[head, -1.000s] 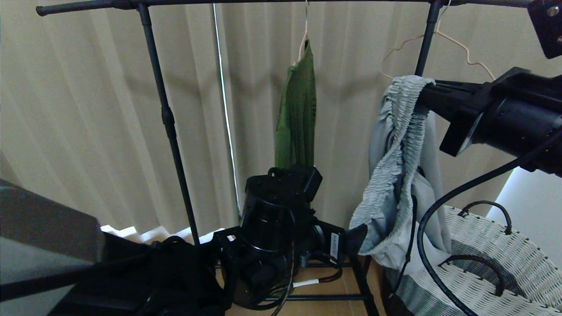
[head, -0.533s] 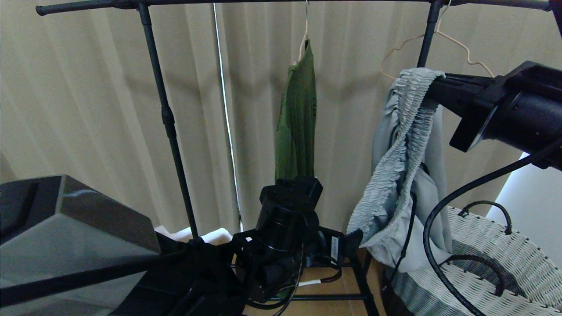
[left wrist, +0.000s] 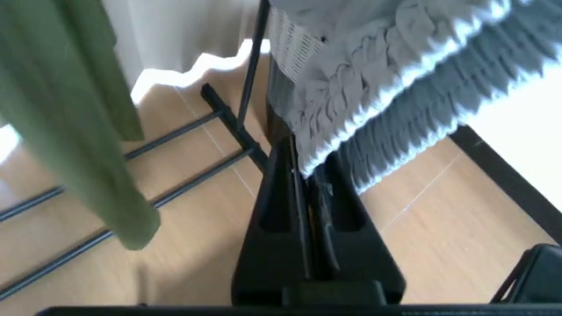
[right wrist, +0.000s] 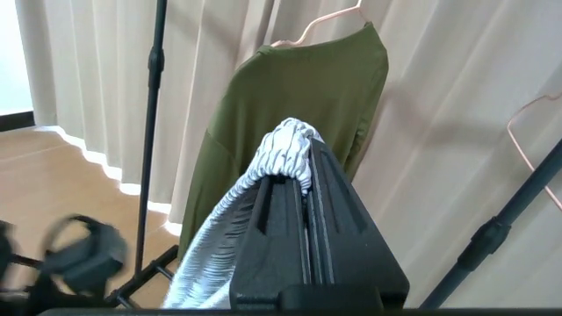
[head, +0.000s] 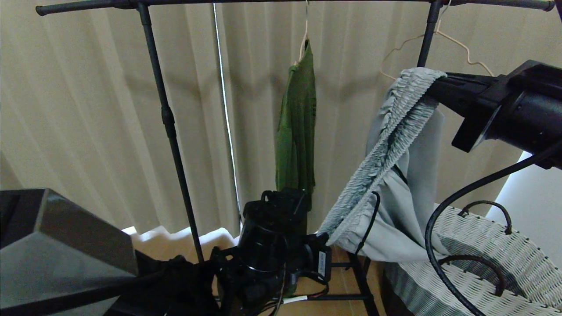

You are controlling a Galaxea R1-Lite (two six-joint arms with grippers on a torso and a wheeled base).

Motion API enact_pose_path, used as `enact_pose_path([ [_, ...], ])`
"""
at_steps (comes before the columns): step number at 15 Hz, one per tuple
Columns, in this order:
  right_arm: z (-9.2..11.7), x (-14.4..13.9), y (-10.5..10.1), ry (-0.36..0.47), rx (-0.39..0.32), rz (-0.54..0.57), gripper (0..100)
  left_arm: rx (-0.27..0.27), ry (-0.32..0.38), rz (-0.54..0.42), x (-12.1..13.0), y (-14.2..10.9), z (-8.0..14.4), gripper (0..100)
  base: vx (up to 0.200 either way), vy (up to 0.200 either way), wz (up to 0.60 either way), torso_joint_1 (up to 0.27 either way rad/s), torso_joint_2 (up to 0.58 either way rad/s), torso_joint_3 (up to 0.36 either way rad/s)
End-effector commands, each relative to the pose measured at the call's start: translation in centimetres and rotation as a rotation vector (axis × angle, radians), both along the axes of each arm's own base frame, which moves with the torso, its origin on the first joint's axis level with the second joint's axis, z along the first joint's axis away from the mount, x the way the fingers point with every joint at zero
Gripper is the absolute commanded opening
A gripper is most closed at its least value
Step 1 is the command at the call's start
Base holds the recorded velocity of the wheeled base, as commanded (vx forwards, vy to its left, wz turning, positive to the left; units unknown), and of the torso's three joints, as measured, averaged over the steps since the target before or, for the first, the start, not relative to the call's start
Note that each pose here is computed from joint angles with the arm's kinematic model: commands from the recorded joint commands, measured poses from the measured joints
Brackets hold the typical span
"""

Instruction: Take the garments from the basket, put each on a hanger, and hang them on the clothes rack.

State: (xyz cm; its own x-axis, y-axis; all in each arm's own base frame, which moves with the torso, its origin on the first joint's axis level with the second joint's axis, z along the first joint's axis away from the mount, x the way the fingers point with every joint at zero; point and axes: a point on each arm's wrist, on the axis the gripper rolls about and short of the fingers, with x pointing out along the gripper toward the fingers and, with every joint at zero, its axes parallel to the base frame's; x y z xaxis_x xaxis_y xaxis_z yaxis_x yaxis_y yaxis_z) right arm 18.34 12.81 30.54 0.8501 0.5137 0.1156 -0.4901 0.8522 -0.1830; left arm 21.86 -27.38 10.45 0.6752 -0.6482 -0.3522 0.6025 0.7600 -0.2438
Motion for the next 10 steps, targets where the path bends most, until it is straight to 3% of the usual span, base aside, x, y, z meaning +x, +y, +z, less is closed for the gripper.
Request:
enact_pose_path([
  [1, -0.1, 0.0, 0.0, 0.003, -0.003, -0.003, 0, -0.029, -0.113, 0.033, -1.6, 4.1, 2.4, 0, 0.0, 0.0, 0.0, 0.0, 0.0, 0.0],
  [3, -0.9, 0.3, 0.1, 0.024, -0.018, -0.004, 0, -0.007, -0.247, 0.062, -2.5, 7.8, 5.2, 0, 0.0, 0.0, 0.0, 0.0, 0.0, 0.0],
  [5, -1.5, 0.3, 0.0, 0.042, -0.03, -0.009, 0, -0.033, -0.327, 0.12, -2.8, 10.3, 8.3, 0, 0.0, 0.0, 0.0, 0.0, 0.0, 0.0],
  [7, -1.2, 0.5, -0.2, 0.035, -0.025, -0.023, 0, -0.007, -0.366, 0.165, -2.6, 11.9, 10.3, 0, 0.0, 0.0, 0.0, 0.0, 0.0, 0.0],
  [10, -0.8, 1.0, -0.9, 0.025, -0.017, -0.061, 0, 0.021, -0.439, 0.246, -2.0, 14.1, 16.9, 0, 0.0, 0.0, 0.0, 0.0, 0.0, 0.0],
])
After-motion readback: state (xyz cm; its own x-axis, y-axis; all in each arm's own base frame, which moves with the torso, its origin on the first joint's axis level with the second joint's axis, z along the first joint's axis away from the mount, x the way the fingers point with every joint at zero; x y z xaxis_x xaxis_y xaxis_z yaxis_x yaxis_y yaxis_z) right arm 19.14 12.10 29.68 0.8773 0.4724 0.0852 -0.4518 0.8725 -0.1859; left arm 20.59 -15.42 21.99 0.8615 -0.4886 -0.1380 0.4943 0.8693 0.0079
